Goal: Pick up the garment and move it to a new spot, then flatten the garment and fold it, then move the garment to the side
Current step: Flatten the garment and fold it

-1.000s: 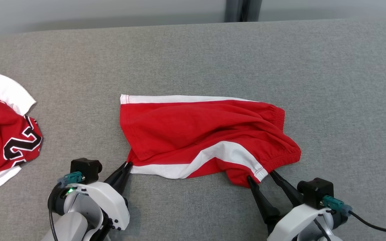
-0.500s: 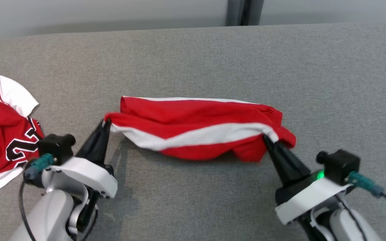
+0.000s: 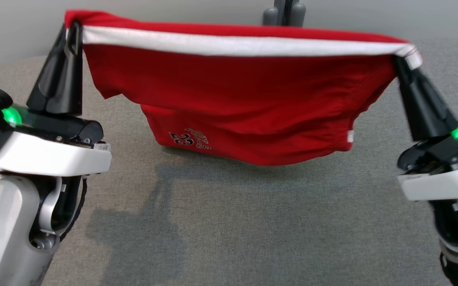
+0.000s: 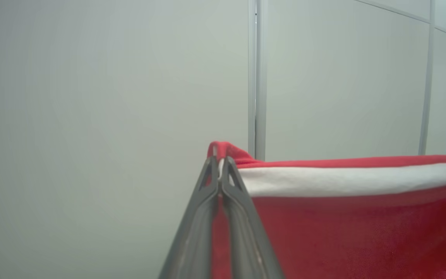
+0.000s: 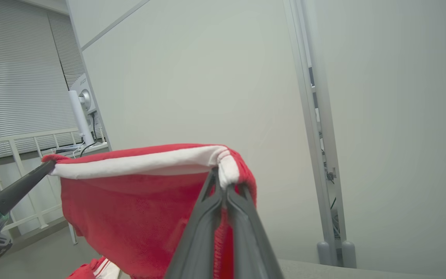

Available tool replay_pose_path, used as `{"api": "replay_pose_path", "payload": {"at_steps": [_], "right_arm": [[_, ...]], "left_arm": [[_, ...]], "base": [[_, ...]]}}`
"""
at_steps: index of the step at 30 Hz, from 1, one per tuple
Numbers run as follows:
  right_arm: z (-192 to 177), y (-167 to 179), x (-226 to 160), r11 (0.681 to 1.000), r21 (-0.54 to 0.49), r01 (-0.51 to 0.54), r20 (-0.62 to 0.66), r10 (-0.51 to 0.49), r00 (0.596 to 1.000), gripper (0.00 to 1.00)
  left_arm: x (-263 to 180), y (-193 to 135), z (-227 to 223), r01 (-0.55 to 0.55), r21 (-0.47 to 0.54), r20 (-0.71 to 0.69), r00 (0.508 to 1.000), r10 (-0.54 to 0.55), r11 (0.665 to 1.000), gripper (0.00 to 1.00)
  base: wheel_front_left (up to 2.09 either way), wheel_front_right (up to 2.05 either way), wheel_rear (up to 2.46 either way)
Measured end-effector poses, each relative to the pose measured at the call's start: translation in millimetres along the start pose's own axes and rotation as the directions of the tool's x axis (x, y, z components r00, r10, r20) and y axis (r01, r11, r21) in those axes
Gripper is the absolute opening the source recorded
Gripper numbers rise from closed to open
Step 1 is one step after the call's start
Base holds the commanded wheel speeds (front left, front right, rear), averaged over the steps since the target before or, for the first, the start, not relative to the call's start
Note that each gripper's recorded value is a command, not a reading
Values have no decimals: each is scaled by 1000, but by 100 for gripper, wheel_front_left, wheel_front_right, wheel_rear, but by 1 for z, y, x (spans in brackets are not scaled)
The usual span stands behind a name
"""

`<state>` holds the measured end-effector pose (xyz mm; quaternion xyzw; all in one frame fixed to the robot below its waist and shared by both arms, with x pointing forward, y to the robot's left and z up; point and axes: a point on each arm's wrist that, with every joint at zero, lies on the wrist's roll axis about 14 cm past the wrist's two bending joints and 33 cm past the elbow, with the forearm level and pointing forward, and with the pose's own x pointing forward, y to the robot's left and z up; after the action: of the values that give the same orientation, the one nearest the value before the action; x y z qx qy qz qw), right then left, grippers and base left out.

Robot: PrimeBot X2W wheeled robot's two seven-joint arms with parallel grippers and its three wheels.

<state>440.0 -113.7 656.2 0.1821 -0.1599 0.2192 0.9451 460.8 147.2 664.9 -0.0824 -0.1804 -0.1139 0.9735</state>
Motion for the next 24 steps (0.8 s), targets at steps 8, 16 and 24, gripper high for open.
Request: {"api": "replay_pose_path", "payload": {"at_steps": [8,16,24], "right_arm": [[46,2,3,1000,-21,-8,101,10,995,0],[31,-6,9,1000,12,20,60,-21,998,0],[-4,-39,51,998,3,63,-14,-63,998,0]], "left_arm": [[6,-33,73,79,39,203,975,-85,996,0],[24,-40,66,119,43,180,976,-125,992,0],[85,-27,15,143,53,61,987,-147,988,0]], "base": [[0,0,0],[0,0,0],[0,0,0]]}}
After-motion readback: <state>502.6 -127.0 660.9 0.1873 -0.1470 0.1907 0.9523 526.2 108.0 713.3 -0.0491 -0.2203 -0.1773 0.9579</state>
